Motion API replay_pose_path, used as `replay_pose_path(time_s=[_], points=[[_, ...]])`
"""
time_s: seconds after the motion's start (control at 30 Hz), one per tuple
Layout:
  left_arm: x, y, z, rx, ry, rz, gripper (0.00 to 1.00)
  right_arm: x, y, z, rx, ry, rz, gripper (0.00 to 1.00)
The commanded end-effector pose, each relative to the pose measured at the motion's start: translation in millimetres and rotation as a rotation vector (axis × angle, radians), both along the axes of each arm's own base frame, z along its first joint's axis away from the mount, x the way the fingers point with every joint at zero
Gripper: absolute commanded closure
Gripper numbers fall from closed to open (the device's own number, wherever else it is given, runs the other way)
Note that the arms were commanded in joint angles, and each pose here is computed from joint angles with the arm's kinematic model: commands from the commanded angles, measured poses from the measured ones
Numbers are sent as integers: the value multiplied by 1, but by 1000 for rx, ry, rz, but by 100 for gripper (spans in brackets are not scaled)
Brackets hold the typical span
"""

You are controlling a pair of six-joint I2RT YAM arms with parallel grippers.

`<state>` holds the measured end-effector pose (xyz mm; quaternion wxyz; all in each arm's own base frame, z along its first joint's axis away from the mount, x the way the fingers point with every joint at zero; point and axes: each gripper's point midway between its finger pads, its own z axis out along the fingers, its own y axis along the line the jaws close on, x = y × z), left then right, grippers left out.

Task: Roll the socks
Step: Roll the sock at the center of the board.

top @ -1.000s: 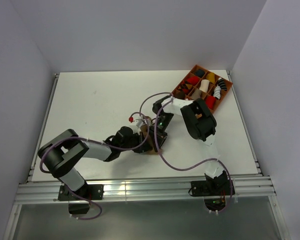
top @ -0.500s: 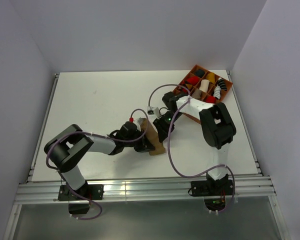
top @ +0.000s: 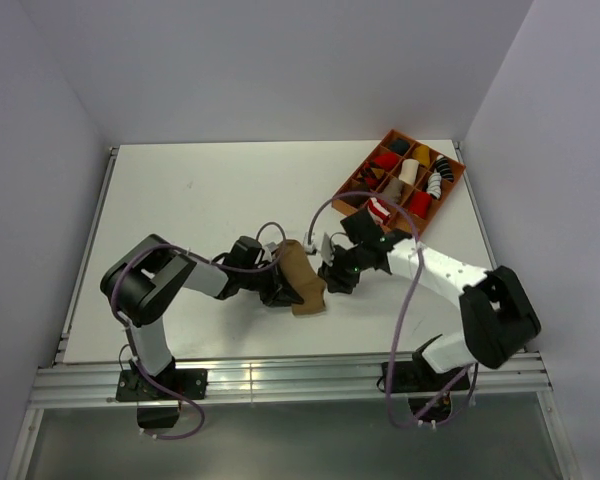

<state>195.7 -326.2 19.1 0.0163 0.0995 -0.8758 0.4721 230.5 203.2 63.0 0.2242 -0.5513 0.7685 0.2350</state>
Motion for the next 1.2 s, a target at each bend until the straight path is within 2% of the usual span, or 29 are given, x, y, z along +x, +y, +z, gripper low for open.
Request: replay_pose_path(time_s=[0.0,0.03,0.2,0.47,0.8,0.97,1.17], points=[[-43,36,-52,202,250,-18,100,6,19,16,21,-299,122,46],[-44,36,-52,199,261,-24,100,-13,24,6,14,-316,190,44],[-45,39,-54,212,296,-32,100,-32,42,8,33,-464,293,41],[-43,40,-55,214,299,-47,100,-64,58,-4,21,-471,412,41],[-43,41,-56,203,295,-61,100,-78,61,-30,-74,-428,470,46],[-41,39,-52,195,278,-80,100,-68,61,-40,-157,-410,437,53],[-38,36,-48,181,260,-103,97,-59,61,-47,-204,-399,402,74]])
